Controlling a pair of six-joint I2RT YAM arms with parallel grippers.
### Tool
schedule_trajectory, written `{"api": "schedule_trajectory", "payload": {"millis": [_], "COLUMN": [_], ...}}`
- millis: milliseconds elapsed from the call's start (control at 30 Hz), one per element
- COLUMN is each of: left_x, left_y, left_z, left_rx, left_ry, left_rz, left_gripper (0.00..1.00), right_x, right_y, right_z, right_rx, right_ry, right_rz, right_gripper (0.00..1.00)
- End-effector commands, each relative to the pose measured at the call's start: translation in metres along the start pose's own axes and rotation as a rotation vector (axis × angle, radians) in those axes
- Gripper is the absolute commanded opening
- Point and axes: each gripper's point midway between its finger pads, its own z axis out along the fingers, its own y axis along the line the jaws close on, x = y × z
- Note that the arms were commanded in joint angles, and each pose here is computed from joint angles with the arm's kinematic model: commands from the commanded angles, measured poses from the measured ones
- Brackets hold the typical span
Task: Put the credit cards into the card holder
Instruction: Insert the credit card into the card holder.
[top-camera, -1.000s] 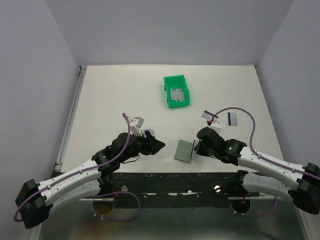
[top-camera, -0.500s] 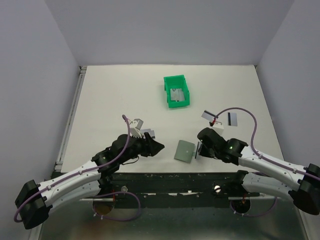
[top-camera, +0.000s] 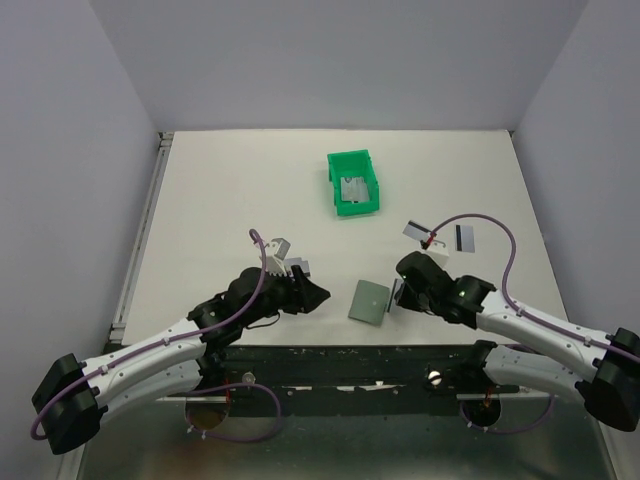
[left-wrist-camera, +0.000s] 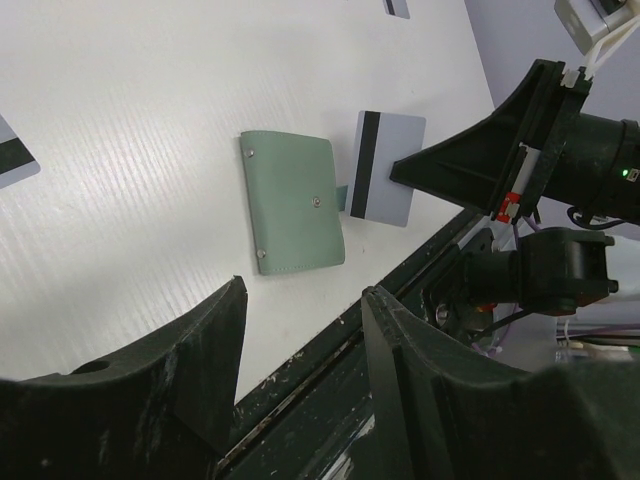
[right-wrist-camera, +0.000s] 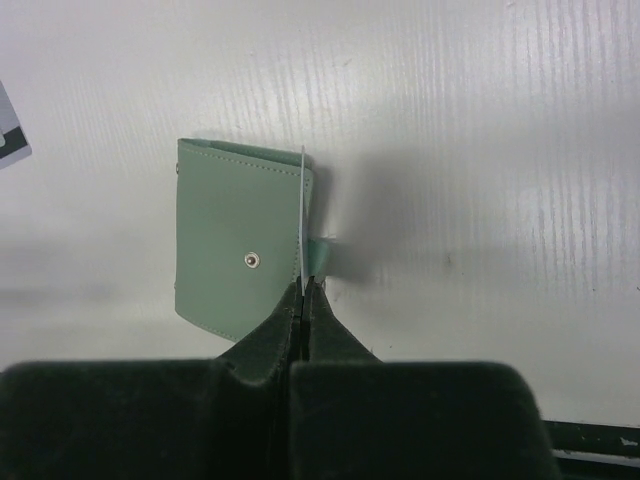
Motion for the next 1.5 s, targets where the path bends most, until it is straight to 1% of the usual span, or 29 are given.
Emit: {"api": "schedule_trajectory", "payload": {"millis": [0, 167, 433, 767, 1133, 1467], "left_x": [-0.001, 0.0, 0.0, 0.004, 0.004, 0.006], "left_y": [-0.006, -0.004, -0.004, 0.001, 0.001, 0.003], "left_z": [-0.001, -0.001, -0.001, 0.001, 0.003, 0.005], "left_rx": [0.029, 0.029, 0.026, 0.012, 0.008, 0.003], "left_ry": [-0.002, -0.002, 0.002, 0.012, 0.013, 0.022], "left_rz": [-0.006, -0.008, -0.007, -0.008, -0.007, -0.007], "left_gripper": [0.6, 0.6, 0.59, 0.59, 0.6, 0.6], "right_x": [0.0, 0.004, 0.007, 0.003, 0.002, -0.005], "right_y": [0.002, -0.006, -0.008, -0.006, -0.004, 0.0], "right_z": [0.008, 0.014, 0.021, 0.02, 0.021, 0.016], "right_rx": [-0.007, 0.015, -0.021, -0.088, -0.126, -0.171], "right_ry": [0.005, 0.019, 0.033, -0.001, -0.007, -0.045], "right_rz": [0.04, 0.068, 0.133, 0.175, 0.193, 0.21], "right_gripper": [0.01, 0.0, 0.0, 0.0, 0.01, 0.0]}}
